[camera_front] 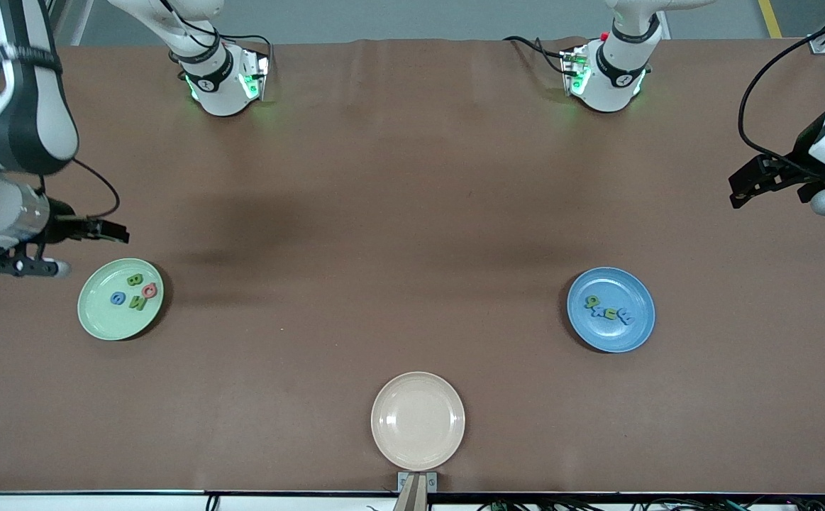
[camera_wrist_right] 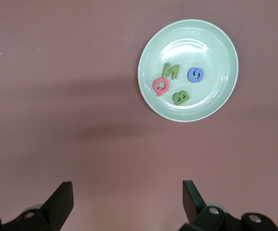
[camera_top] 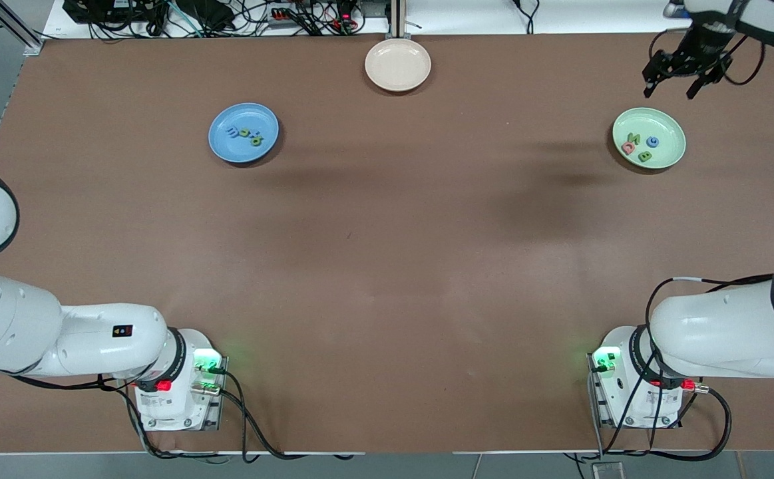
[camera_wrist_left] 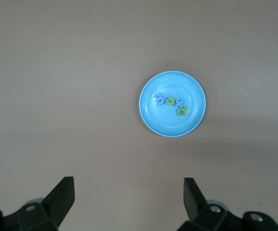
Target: Sort upper and lower case letters into plates
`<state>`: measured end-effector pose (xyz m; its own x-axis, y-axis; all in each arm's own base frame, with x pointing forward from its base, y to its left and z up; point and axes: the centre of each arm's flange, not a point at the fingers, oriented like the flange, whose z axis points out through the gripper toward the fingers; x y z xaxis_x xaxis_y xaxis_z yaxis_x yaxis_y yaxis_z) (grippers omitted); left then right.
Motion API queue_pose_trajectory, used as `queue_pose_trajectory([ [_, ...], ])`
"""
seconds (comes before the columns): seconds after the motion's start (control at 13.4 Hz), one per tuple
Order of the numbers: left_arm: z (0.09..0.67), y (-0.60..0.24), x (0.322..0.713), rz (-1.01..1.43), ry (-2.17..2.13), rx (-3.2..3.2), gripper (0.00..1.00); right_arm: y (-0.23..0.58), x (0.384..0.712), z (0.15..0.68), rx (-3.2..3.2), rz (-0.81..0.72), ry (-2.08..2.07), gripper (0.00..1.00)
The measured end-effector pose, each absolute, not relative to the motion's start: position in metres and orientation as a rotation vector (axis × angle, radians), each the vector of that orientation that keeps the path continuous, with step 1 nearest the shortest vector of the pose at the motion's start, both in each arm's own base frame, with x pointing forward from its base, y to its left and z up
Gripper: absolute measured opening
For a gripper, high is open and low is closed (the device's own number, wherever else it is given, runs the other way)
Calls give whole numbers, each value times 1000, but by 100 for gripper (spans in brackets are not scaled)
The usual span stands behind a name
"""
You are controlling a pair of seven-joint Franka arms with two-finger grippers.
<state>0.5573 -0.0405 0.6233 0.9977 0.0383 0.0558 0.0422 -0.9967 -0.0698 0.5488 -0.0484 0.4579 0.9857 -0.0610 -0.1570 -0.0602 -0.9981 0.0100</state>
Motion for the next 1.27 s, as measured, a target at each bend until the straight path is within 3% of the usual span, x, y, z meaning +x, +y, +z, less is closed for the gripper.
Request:
queue_pose_trajectory([
  [0.45, 623, -41, 557, -80, -62, -3069, 100, -24, 522, 589, 3156, -193, -69, 100],
  [0.97, 623, -41, 557, -79, -62, -3069, 100, 7, 512, 606, 3221, -220, 2, 100],
  [1.27, 623, -41, 557, -79, -62, -3069, 100, 10, 520, 618, 3230, -81, 9, 100],
])
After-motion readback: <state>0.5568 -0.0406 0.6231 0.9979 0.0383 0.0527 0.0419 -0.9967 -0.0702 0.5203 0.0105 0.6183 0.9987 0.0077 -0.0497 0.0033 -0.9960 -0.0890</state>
